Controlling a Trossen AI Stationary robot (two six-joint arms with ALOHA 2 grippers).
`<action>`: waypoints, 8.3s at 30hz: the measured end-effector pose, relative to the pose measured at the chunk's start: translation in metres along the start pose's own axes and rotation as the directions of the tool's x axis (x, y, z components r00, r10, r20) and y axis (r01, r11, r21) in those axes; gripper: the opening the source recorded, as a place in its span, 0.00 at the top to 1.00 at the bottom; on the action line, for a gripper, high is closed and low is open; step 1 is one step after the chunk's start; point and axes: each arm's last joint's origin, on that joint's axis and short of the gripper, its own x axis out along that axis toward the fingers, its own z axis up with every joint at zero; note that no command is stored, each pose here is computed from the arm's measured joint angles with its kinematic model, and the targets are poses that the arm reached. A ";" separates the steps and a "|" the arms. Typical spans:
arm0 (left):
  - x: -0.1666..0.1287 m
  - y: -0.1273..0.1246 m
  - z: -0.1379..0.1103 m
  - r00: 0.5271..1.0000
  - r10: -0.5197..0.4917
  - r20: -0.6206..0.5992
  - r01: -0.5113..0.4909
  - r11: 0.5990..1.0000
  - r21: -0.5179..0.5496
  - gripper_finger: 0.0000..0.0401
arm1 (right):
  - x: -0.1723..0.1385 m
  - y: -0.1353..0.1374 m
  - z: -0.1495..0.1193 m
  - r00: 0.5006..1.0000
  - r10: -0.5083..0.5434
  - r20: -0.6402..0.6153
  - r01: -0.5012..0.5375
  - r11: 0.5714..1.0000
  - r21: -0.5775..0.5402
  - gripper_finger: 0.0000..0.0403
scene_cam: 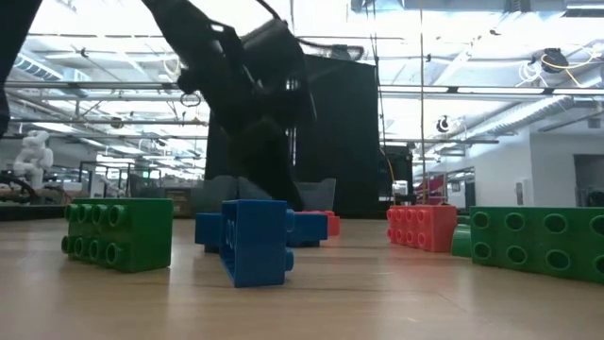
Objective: Sort blocks
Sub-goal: Put the orange gamepiece into the bottom black bin, then put the green gamepiece into the top left black bin, then put the blue gamepiece into the top right black bin
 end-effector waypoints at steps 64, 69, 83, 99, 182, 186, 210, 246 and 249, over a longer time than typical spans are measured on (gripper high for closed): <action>-0.242 -0.184 -0.098 0.764 -0.421 -0.488 0.023 0.774 -0.633 0.70 | 0.000 0.000 0.000 1.000 -0.002 0.005 0.002 0.996 -0.093 1.00; -0.251 -0.201 -0.115 0.742 -0.408 -0.532 -0.021 0.778 -0.628 0.70 | 0.000 0.000 0.000 1.000 -0.002 0.005 0.002 0.995 -0.098 1.00; -0.234 -0.245 -0.130 0.720 -0.439 -0.538 0.043 0.801 -0.597 0.43 | 0.000 0.000 0.000 1.000 -0.002 0.005 0.002 0.995 -0.100 1.00; -0.226 -0.229 -0.107 0.727 -0.488 -0.483 0.038 0.732 -0.681 0.33 | 0.000 0.000 0.000 1.000 -0.001 0.005 0.002 0.995 -0.100 1.00; -0.161 0.021 -0.021 0.680 0.701 -0.215 -0.672 0.476 -0.568 0.82 | 0.000 -0.002 -0.002 0.999 -0.029 -0.020 0.027 0.997 -0.078 1.00; -0.166 0.064 -0.035 0.598 0.724 -0.344 -0.741 0.336 -0.581 0.82 | 0.000 -0.003 -0.002 0.999 -0.047 -0.006 0.047 0.998 -0.046 1.00; -0.159 0.170 -0.119 0.591 0.632 -0.502 -0.591 -0.084 -0.802 0.78 | 0.000 -0.003 -0.002 0.999 -0.048 -0.005 0.048 0.999 -0.006 1.00; -0.138 -0.037 -0.039 0.992 0.112 0.061 -0.057 0.817 -0.574 0.46 | 0.000 -0.003 -0.002 0.999 -0.043 -0.010 0.043 0.999 -0.019 1.00; -0.137 -0.069 -0.044 0.989 0.131 0.065 -0.063 0.785 -0.617 0.46 | 0.000 -0.003 -0.002 0.999 -0.044 -0.010 0.044 0.999 -0.019 1.00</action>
